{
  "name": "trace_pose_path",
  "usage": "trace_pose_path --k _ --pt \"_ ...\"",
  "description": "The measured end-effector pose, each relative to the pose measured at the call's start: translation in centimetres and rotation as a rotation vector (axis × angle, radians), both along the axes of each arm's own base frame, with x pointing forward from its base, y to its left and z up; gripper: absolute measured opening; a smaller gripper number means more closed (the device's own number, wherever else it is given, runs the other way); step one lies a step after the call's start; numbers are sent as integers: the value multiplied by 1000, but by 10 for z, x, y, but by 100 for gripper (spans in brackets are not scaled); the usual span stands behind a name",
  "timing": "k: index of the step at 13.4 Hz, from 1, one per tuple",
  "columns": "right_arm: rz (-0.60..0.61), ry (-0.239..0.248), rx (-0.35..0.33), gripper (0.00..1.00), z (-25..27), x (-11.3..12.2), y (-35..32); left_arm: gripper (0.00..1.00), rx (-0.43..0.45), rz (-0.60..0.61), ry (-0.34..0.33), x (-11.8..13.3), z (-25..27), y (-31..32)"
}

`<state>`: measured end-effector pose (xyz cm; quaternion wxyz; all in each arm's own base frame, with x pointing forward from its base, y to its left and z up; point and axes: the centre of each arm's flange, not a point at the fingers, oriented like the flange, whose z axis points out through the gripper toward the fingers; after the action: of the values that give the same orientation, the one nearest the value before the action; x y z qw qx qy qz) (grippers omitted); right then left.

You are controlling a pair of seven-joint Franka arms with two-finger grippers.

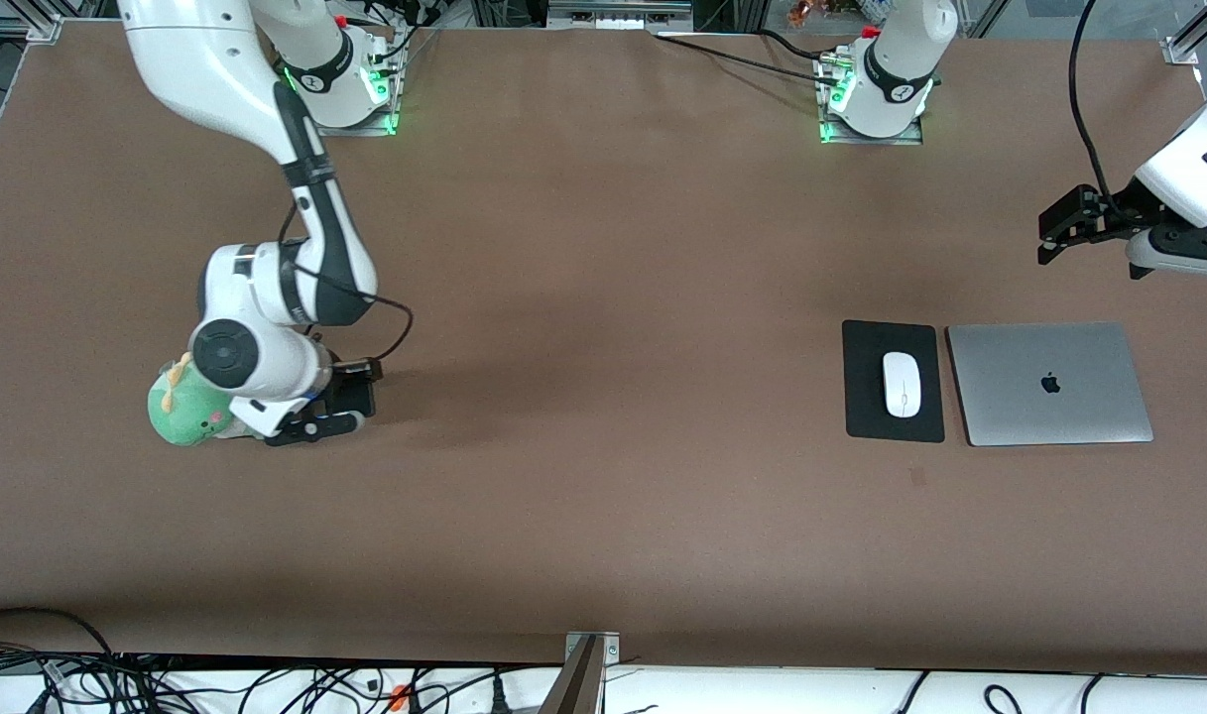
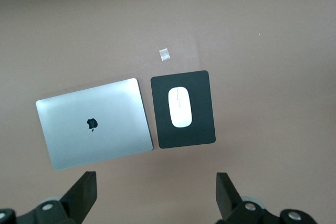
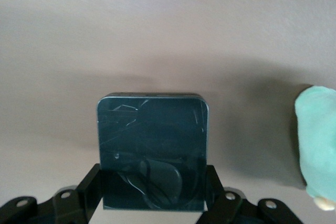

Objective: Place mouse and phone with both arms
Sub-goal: 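Carry the black phone beside the green plush toy and release it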

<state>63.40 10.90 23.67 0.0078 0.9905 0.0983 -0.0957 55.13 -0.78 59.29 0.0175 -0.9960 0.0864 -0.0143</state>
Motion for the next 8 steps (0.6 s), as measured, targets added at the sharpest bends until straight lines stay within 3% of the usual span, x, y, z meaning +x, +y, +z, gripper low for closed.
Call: trace_pose_path --k 2,8 --pt "-10 -5 37 79 -19 -5 -32 100 0 0 7 1 -3 0" --pt "-7 -18 20 79 -55 -12 -34 100 0 1 6 2 -3 1"
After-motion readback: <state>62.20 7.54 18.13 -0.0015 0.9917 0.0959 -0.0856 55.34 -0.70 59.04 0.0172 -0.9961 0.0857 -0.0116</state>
